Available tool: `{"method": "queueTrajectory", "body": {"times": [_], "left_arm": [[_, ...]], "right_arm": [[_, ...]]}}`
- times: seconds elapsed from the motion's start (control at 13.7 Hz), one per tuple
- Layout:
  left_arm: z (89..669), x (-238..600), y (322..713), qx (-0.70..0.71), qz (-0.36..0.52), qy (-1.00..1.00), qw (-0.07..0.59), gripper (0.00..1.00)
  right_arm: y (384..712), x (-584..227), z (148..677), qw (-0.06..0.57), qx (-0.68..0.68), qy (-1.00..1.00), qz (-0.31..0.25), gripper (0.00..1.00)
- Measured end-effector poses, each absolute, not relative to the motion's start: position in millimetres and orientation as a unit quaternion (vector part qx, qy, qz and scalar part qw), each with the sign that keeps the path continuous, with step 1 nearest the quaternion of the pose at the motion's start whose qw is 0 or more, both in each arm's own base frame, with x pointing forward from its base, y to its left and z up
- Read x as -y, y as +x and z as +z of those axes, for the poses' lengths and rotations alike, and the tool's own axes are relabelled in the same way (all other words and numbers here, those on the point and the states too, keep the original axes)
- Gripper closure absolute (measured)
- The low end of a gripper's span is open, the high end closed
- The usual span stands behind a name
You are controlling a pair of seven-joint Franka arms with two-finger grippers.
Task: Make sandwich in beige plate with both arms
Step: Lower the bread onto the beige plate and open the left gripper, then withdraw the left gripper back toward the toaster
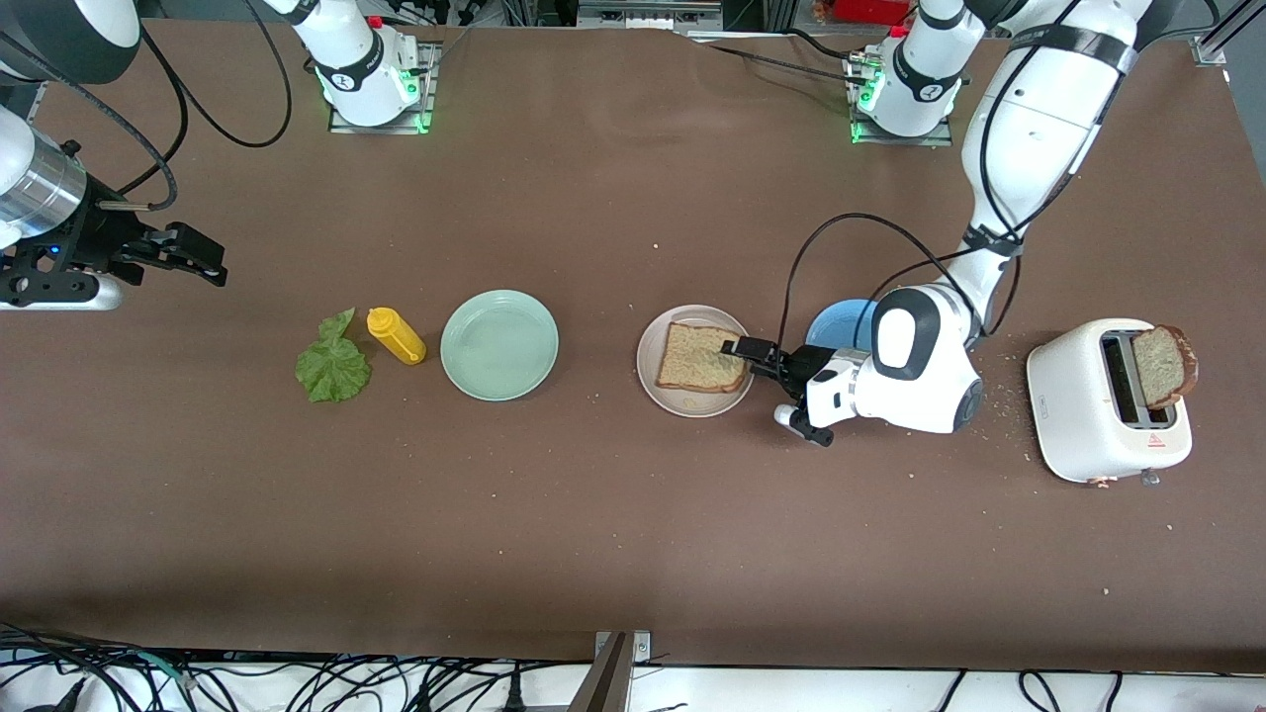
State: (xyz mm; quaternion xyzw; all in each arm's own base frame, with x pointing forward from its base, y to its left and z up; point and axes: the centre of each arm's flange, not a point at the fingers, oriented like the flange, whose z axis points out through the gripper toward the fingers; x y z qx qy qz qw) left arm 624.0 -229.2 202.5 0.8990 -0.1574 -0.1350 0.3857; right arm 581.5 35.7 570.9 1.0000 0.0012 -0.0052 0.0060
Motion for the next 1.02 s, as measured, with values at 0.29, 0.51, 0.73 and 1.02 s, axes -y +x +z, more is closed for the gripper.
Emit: {"method": "queueTrajectory", "body": {"times": [0.29,0.51,0.73,1.02], "left_arm": [[249,218,632,0.209,-0.106,0.915,0.328,0.0],[291,185,640,0.218,-0.097,0.931,0.278,0.0],[335,150,645,0.218,-0.091,0.946,0.222,0.0],[390,133,639,0.197,-0.085,0.971,0.107,0.0]], "right_arm": [[582,-36,571,0.006,-0.001,1.0,-0.005,0.0],[582,-35,571,0.006,-0.001,1.0,-0.005,0.0],[582,-35,570,0.006,-0.001,1.0,-0.006,0.0],[584,-34,568,0.006,0.0,1.0,-0.004,0.0]]}}
